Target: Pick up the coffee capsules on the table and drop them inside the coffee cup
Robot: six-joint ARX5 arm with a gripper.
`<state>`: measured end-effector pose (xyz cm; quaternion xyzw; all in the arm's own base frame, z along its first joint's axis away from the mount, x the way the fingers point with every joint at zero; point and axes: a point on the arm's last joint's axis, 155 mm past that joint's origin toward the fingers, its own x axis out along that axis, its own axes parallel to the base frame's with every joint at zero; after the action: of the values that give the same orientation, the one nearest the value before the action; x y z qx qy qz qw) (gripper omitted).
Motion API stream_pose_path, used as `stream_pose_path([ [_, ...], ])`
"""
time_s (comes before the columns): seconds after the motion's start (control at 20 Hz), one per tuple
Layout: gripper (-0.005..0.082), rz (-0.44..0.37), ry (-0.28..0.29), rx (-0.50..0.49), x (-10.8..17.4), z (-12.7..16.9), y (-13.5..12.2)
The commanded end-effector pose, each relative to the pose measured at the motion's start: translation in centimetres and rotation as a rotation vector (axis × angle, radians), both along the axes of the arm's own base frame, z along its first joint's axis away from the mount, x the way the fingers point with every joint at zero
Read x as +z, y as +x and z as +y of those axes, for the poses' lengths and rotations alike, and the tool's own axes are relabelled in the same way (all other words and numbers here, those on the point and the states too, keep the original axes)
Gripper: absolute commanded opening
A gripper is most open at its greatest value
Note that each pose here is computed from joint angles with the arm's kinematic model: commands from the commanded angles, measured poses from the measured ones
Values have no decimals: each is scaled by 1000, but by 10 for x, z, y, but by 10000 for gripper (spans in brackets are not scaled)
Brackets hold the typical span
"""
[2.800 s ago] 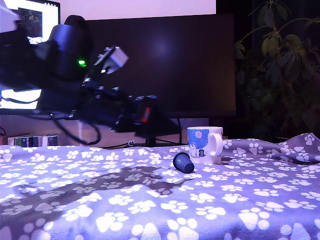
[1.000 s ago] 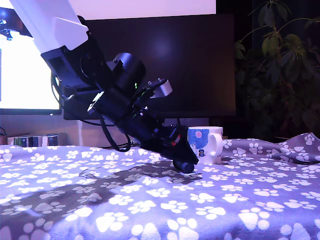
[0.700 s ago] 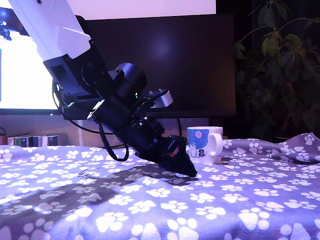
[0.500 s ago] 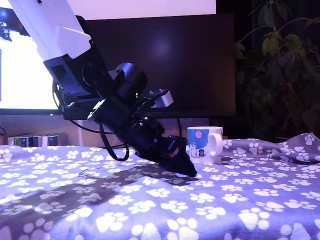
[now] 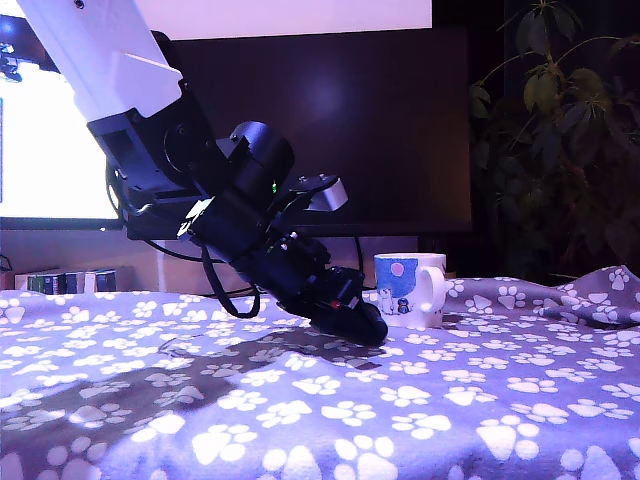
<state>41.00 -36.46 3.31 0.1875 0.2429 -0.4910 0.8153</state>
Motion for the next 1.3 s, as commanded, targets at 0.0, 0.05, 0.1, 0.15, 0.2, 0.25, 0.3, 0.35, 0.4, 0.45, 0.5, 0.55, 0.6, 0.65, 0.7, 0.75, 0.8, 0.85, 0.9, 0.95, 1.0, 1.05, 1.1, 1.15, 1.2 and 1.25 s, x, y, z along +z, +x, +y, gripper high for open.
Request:
stream_pose_path([
  [0.0, 178, 4, 10, -13, -9, -2, -2],
  [0.05, 178, 4, 10, -13, -10, -2, -2],
  [0.1, 178, 7, 11, -12, -10, -1, -2],
  [0.15, 178, 7, 12, -12, -10, -1, -2],
  [0.2, 178, 9, 11, -11, -10, -1, -2],
  [0.25, 178, 9, 6, -13, -8, -2, -3],
  [0.3, 178, 12, -4, -16, -4, -3, -4],
  [0.35, 178, 10, -15, -25, 0, -5, -5],
  [0.4, 178, 3, -26, -33, 6, -7, -5],
  [0.45, 178, -7, -35, -35, 12, -8, -3],
  [0.5, 178, -21, -45, -35, 20, -9, -1],
  [0.55, 178, -34, -54, -33, 27, -10, 2],
  [0.6, 178, -51, -65, -29, 37, -10, 7],
  [0.65, 178, -67, -75, -26, 45, -11, 11],
  [0.7, 178, -79, -91, -17, 55, -12, 16],
  [0.75, 178, -96, -102, -13, 64, -12, 22],
  [0.8, 178, -87, -123, 7, 72, -13, 27],
  [0.85, 178, -82, -136, 19, 79, -13, 31],
  [0.9, 178, -76, -144, 29, 85, -13, 35],
  [0.95, 178, -81, -148, 31, 91, -14, 38],
  [1.0, 178, -86, -151, 32, 96, -15, 41],
  [1.05, 178, -87, -153, 34, 101, -15, 43],
  [1.1, 178, -89, -154, 34, 106, -16, 45],
  [1.15, 178, -89, -155, 35, 109, -17, 46],
  [1.2, 178, -88, -162, 39, 113, -17, 47],
  [1.25, 178, -77, -171, 47, 114, -18, 47],
])
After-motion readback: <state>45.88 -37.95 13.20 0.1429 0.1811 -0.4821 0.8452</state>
